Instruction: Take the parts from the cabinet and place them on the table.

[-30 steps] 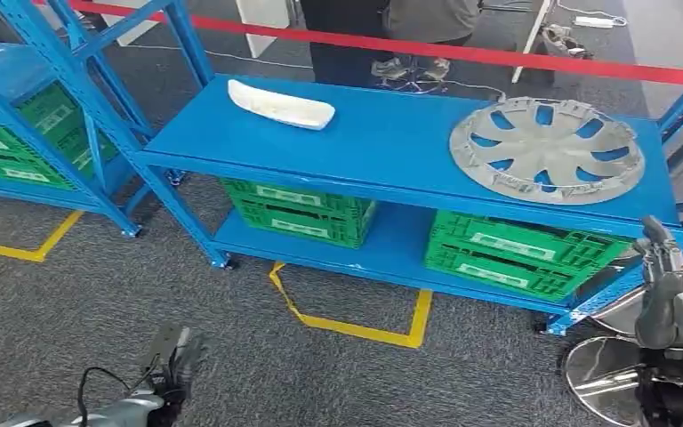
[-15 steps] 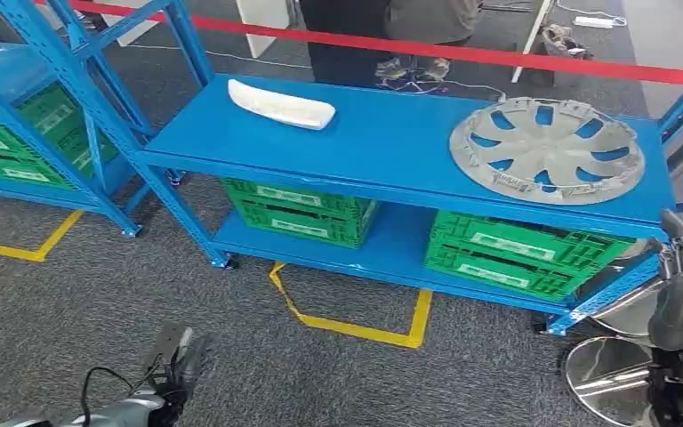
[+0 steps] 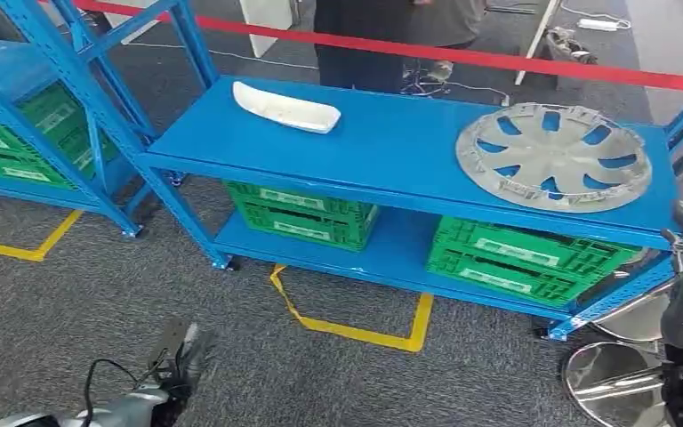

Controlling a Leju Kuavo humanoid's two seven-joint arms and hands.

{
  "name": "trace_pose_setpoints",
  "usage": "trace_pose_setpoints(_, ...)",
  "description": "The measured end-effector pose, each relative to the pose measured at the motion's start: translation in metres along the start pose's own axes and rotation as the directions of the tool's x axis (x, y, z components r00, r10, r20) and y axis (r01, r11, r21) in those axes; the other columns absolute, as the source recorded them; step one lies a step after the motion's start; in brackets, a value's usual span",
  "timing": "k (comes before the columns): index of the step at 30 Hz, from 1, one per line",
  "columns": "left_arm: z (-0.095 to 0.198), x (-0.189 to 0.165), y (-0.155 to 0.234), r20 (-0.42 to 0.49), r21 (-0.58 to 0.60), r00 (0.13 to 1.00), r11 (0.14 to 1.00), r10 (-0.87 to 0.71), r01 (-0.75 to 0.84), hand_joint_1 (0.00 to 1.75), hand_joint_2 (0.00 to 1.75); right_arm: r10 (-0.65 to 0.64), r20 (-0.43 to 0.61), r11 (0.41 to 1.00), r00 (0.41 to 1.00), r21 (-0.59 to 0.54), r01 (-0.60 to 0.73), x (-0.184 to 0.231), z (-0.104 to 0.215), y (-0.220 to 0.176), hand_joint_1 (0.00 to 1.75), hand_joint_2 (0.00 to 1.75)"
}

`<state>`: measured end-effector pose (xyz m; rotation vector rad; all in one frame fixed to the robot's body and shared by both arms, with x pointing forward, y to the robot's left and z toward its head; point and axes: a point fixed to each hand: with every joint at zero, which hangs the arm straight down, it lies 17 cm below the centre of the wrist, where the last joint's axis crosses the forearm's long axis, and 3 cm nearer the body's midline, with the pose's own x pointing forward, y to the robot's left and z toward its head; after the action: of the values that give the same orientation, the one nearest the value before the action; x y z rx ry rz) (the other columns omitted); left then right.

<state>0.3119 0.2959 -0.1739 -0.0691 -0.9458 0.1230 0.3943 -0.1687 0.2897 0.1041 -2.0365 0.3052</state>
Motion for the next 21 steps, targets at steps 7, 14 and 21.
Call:
trace_pose_setpoints(7, -0.0005, 0.0011, -0.0008, 0.002, -0.002, 1.000, 1.000, -0.001, 0.001, 0.00, 0.00, -0.007, -0.001, 1.000, 1.000, 0.011, 0.007, 0.0002, -0.0007, 0.0017, 0.00, 0.00)
trace_pose_setpoints(14, -0.0012, 0.0023, -0.0027, 0.004, -0.004, 1.000, 1.000, 0.000, 0.000, 0.00, 0.00, -0.013, 0.010, 1.000, 1.000, 0.023, 0.013, 0.0034, -0.0025, 0.0036, 0.00, 0.00)
trace_pose_setpoints(21, -0.0018, 0.0045, 0.0018, 0.008, 0.001, 1.000, 1.000, -0.005, 0.005, 0.00, 0.00, -0.013, 0.010, 1.000, 1.000, 0.024, 0.013, 0.0033, -0.0028, 0.0037, 0.00, 0.00)
